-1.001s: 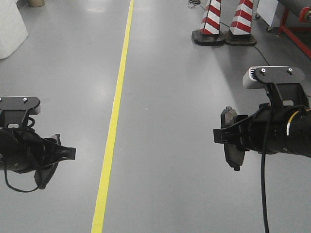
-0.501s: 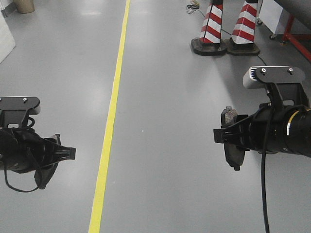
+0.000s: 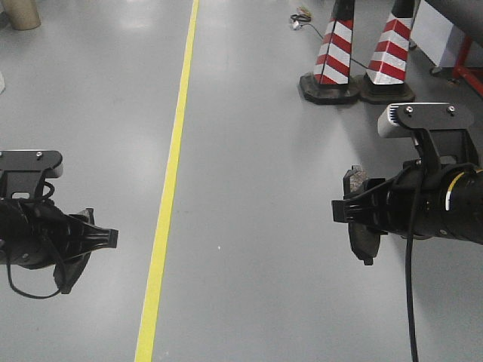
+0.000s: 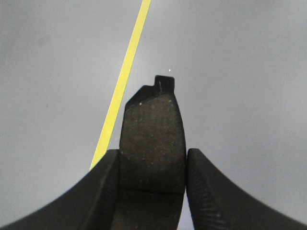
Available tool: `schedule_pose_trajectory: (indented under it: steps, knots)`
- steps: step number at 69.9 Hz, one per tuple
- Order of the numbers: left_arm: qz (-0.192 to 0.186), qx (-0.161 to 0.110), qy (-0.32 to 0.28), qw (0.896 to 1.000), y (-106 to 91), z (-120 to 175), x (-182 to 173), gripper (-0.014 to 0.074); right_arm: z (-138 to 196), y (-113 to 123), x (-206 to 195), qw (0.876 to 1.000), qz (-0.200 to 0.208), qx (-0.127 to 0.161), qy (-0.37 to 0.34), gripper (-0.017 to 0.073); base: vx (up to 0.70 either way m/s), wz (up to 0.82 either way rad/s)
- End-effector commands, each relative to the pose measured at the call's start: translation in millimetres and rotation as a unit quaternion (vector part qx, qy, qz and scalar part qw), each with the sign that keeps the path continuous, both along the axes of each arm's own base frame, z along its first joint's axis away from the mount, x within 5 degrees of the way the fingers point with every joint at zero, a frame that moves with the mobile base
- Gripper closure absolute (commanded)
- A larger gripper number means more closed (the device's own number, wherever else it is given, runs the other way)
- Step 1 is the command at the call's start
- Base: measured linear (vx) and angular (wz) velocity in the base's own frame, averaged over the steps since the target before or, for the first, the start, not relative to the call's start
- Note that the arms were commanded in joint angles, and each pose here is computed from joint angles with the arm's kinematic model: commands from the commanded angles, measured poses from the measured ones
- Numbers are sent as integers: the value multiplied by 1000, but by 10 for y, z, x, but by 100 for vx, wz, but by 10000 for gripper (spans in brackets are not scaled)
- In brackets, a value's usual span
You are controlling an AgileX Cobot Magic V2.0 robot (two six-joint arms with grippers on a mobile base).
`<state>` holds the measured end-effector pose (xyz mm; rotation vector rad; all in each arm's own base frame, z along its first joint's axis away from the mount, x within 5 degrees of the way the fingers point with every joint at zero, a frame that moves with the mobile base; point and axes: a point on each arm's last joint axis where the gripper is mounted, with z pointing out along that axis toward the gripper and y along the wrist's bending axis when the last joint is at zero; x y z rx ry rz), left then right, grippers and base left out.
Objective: Move and align brake pads A on conveyor
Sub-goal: 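Drive along the yellow floor line holding both brake pads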
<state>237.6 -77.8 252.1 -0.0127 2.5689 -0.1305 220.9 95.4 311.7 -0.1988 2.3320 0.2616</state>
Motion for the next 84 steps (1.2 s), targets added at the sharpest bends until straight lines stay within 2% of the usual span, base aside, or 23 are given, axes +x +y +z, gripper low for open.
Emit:
schedule_pose_trajectory:
  steps: [1, 84]
  knots:
    - [-9, -18, -51, 998, -29, 178, 22, 536, 210, 6, 16, 998, 4, 23, -60, 465, 57, 8]
    - [-9, -17, -51, 999, -28, 177, 22, 536, 210, 6, 16, 998, 4, 23, -60, 465, 59, 5]
